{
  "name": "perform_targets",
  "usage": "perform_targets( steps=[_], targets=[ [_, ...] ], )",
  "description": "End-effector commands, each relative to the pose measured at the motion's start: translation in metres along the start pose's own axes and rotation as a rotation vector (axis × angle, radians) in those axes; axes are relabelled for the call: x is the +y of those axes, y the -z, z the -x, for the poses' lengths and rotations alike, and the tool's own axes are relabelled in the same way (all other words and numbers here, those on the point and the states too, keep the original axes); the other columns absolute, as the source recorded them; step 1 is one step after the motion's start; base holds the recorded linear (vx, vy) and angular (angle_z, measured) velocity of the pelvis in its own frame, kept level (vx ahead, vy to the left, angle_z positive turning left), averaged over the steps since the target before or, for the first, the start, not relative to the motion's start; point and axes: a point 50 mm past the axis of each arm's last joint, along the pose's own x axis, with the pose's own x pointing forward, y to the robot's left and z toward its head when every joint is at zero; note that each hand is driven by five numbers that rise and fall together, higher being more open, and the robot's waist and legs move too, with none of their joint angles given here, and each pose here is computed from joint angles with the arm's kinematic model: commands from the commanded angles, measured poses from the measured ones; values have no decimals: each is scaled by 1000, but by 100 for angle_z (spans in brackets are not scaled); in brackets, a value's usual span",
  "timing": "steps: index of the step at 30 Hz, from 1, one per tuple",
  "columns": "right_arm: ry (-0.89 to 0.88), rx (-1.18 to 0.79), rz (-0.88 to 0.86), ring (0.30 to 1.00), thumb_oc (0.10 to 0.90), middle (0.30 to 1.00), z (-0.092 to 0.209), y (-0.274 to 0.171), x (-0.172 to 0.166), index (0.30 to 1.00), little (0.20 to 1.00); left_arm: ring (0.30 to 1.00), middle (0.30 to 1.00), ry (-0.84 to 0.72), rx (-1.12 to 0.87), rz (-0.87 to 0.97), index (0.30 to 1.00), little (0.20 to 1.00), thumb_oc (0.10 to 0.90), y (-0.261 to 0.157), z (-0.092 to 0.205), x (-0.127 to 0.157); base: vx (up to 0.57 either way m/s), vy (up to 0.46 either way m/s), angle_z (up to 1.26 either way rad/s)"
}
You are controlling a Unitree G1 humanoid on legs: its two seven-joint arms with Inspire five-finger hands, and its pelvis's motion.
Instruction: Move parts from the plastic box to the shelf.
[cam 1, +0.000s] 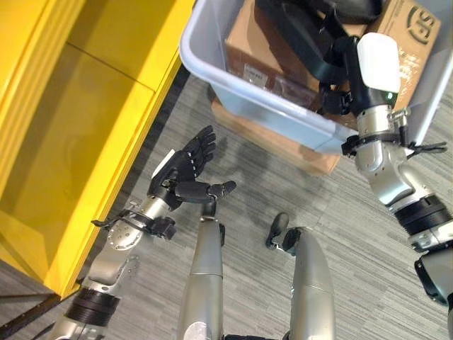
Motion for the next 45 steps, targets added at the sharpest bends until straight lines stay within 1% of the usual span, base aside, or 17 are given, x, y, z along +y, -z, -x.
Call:
perform_targets(
  steps=[1,3,6,7,9,11,14,18,23,25,26,27,30,33,35,38,45],
  targets=[
    [371,-230,-44,300,400,300,-31,-36,-75,300,300,1000,1000,87,-262,-9,1000,1000,900,-40,-8,-26,-65,102,-9],
    [368,-239,-46,300,400,300,-29,-38,-73,300,300,1000,1000,89,-261,-5,1000,1000,900,-38,-11,-27,-25,97,-8],
    [358,-267,-94,300,400,300,-29,-48,-68,300,300,1000,1000,65,-260,-7,1000,1000,900,-32,-31,-25,2,76,-7],
    [358,-270,-101,300,400,300,-29,-49,-68,300,300,1000,1000,63,-261,-6,1000,1000,900,-31,-33,-25,7,68,-7],
    [346,-291,-153,300,400,300,-29,-58,-62,300,300,1000,1000,44,-255,-8,1000,1000,900,-26,-44,-29,28,89,-11],
    [341,-308,-172,300,400,300,-27,-63,-59,300,300,1000,1000,33,-251,-3,1000,1000,900,-23,-49,-32,42,99,-12],
    [316,-314,-260,300,400,300,-21,-71,-48,300,300,1000,1000,15,-247,11,1000,1000,900,-19,-61,-44,66,127,-20],
    [297,-324,-313,300,400,300,-13,-75,-39,300,300,1000,1000,1,-247,11,1000,1000,900,-18,-65,-51,49,111,-14],
    [261,-353,-375,300,400,300,3,-78,-33,300,300,1000,1000,-22,-236,60,1000,1000,900,-15,-67,-58,67,159,-9],
    [261,-355,-399,300,400,300,11,-79,-32,300,300,1000,1000,-19,-238,78,1000,1000,900,-13,-60,-57,54,177,-6],
    [259,-359,-391,300,400,300,14,-76,-34,300,300,1000,1000,-14,-235,92,1000,1000,900,-11,-50,-51,86,235,-11],
    [266,-361,-374,300,400,300,24,-69,-40,300,300,1000,1000,5,-225,121,1000,1000,900,-9,-29,-40,144,316,-12],
    [241,-368,-375,300,400,300,47,-60,-45,300,300,1000,1000,-1,-184,178,1000,1000,900,-3,6,-25,149,337,0],
    [204,-368,-392,300,400,300,64,-57,-45,300,300,1000,1000,-19,-129,230,1000,1000,900,9,25,-17,136,301,8],
    [183,-373,-416,300,400,300,76,-58,-44,300,300,1000,1000,-41,-83,217,1000,1000,900,19,37,-13,101,297,-2],
    [160,-356,-448,300,400,300,90,-58,-43,300,300,1000,1000,-64,-25,207,1000,1000,900,28,47,-10,57,367,-6],
    [147,-338,-503,300,400,300,110,-60,-44,300,300,1000,1000,-6,8,185,1000,1000,900,30,53,-9,-39,318,-18]
  ],
)
